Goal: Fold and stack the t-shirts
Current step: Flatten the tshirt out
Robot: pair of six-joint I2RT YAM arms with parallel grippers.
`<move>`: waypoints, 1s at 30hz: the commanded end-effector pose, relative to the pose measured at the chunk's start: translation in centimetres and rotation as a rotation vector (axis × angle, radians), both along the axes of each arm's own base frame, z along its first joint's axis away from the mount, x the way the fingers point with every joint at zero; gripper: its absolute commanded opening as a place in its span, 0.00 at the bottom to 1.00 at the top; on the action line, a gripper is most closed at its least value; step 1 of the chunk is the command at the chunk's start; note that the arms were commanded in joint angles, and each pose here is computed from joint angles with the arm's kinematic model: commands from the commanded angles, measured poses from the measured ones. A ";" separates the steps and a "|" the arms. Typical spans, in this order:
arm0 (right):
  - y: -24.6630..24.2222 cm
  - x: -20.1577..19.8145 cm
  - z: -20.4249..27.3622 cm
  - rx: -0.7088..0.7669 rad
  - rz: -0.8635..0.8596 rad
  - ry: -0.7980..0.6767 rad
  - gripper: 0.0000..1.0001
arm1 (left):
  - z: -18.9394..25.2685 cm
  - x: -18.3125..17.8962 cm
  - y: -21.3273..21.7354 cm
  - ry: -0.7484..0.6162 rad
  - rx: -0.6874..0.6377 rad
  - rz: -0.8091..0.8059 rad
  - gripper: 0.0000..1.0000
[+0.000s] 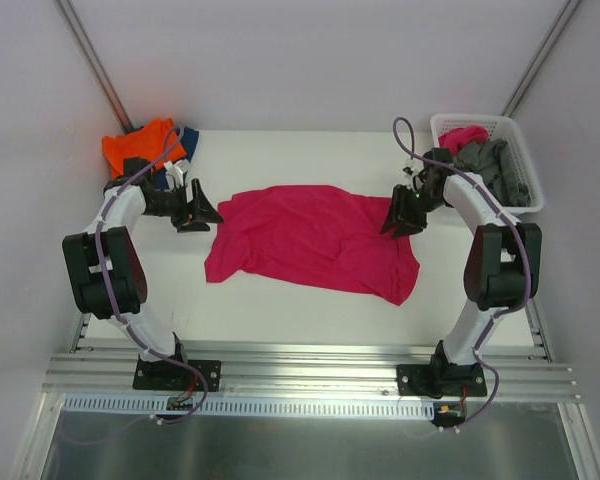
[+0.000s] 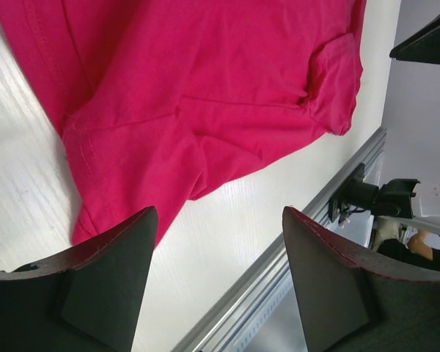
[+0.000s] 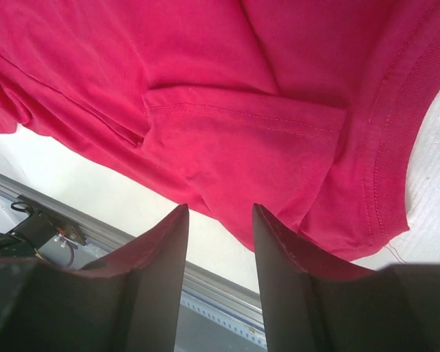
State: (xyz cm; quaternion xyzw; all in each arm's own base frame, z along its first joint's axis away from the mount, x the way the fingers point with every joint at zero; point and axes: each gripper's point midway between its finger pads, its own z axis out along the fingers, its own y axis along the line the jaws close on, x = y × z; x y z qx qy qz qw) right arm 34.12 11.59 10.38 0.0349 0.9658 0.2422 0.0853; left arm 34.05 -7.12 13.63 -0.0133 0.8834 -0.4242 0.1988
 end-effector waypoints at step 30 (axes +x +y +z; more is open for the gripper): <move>-3.8 0.7 -6.2 -0.152 -0.024 0.160 0.42 | 2.5 3.7 1.8 -0.057 -0.050 0.027 0.69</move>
